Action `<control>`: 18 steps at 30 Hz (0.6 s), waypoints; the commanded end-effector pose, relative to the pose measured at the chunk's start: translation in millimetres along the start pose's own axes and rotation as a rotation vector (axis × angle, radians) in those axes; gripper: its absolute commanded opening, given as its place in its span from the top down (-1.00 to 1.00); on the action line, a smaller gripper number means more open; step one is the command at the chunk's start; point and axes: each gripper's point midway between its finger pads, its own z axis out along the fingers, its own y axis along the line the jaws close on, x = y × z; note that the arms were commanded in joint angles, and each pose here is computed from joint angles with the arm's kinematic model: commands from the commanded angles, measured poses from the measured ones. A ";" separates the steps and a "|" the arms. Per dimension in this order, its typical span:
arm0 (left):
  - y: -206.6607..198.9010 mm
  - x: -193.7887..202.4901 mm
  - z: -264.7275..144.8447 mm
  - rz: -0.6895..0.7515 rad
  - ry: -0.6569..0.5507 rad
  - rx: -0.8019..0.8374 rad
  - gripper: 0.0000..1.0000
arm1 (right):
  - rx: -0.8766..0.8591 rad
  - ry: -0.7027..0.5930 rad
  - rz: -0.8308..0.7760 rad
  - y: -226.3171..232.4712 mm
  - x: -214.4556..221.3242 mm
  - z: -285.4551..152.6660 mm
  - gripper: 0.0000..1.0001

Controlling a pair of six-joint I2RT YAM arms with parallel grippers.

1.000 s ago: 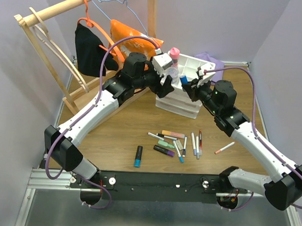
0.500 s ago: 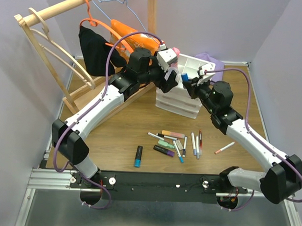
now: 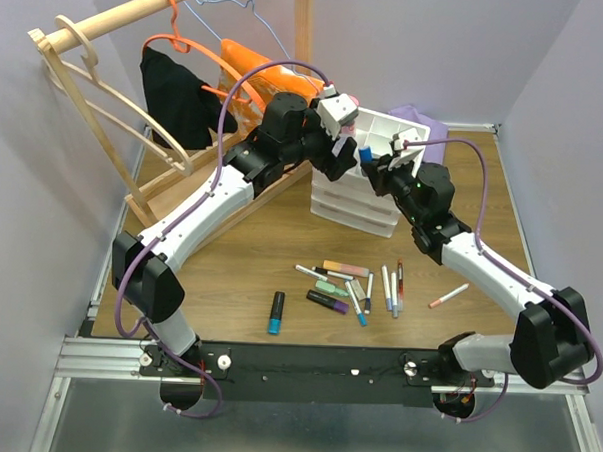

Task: Sort the stationery into containers
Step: Place the stationery in the storage box.

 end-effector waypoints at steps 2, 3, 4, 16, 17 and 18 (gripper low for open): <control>6.2 -10.1 3.1 0.022 -0.027 -0.032 -0.83 | 0.014 -0.010 0.010 -2.9 4.2 2.3 0.50; 6.2 -10.8 2.9 0.021 -0.028 -0.032 -0.83 | 0.017 -0.002 0.007 -3.5 6.4 2.3 0.25; 6.4 -11.5 3.0 0.024 -0.031 -0.032 -0.82 | 0.020 0.002 0.011 -3.9 8.1 2.8 0.18; 4.2 -11.6 0.7 0.017 -0.035 -0.027 -0.83 | 0.034 0.006 0.017 -6.2 -0.8 0.3 0.00; 4.5 -12.6 0.2 0.019 -0.037 -0.029 -0.84 | 0.061 0.000 0.017 -11.1 -6.4 -0.2 -0.01; 4.5 -14.2 -1.1 0.019 -0.042 -0.031 -0.84 | 0.064 0.014 0.017 -11.6 -6.0 -2.0 -0.03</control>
